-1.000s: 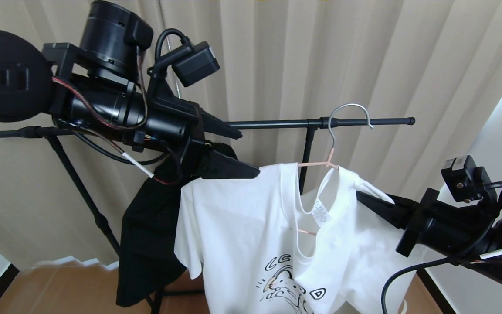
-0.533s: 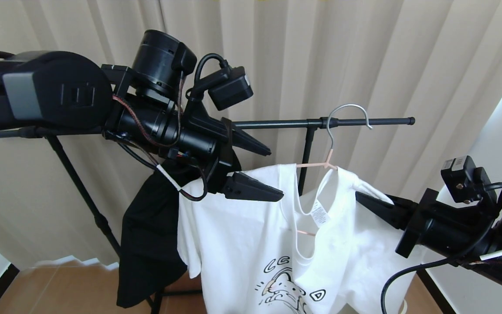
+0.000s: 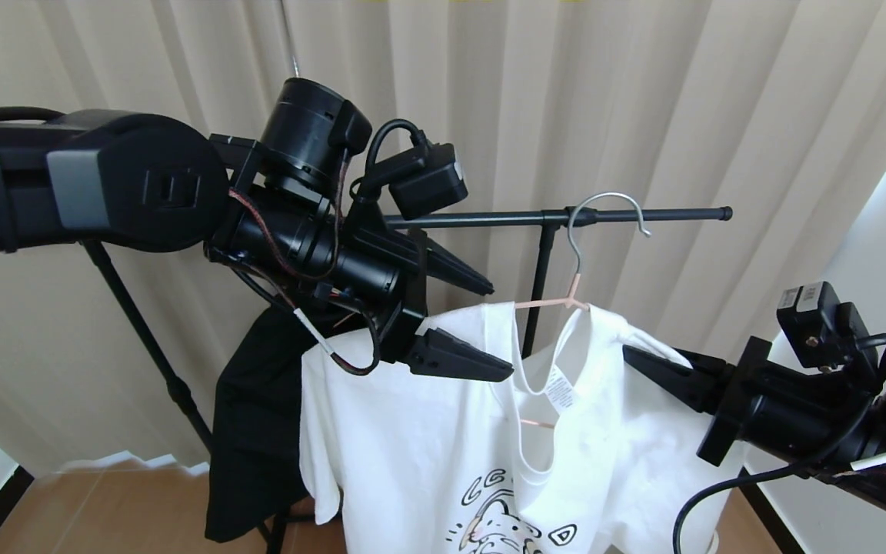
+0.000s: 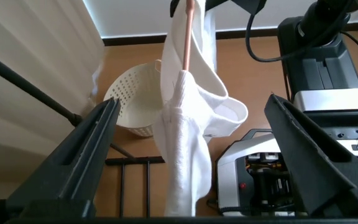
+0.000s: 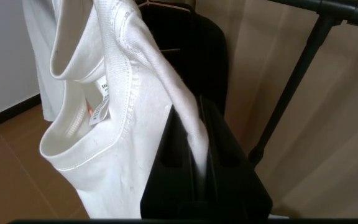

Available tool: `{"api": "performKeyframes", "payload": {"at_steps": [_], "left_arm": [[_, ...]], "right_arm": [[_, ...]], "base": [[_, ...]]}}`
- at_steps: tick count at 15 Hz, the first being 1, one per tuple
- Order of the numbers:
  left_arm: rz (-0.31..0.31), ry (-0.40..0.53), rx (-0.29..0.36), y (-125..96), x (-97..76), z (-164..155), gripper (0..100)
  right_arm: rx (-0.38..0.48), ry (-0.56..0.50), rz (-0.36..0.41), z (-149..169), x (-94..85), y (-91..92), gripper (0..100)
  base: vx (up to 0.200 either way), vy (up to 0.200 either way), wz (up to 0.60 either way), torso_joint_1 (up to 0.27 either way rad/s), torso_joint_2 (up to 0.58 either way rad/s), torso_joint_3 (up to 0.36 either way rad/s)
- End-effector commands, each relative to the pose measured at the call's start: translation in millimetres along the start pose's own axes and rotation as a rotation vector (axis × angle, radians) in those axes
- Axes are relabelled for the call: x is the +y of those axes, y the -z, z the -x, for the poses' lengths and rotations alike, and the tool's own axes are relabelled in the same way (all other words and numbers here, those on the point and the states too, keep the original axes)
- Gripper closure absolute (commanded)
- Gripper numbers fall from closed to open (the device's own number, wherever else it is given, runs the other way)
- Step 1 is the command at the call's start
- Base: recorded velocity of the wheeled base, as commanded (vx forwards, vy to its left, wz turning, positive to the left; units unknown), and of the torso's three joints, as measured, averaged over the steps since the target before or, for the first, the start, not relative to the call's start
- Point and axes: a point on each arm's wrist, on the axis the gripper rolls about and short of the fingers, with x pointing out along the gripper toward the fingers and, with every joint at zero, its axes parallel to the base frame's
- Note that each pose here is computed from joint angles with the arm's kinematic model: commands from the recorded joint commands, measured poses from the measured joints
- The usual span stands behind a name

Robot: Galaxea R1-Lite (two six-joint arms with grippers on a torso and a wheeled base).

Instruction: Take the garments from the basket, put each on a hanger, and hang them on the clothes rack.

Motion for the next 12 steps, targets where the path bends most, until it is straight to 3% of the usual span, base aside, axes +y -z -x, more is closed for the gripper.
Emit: {"api": "performKeyframes", "payload": {"at_steps": [1,12], "left_arm": [[0.007,0.008,0.009,4,-1.7,-1,0],[0.024,0.030,0.023,11,-1.1,-11,0]], "right_arm": [[-0.005,-0.002,0.002,0,0.5,-0.9,100],[-0.036,-0.013,0.016,4,4.5,-8.3,100]], "base": [[0.000,0.000,0.00,0.000,0.00,0.000],[0.000,0.000,0.00,0.000,0.00,0.000]]}}
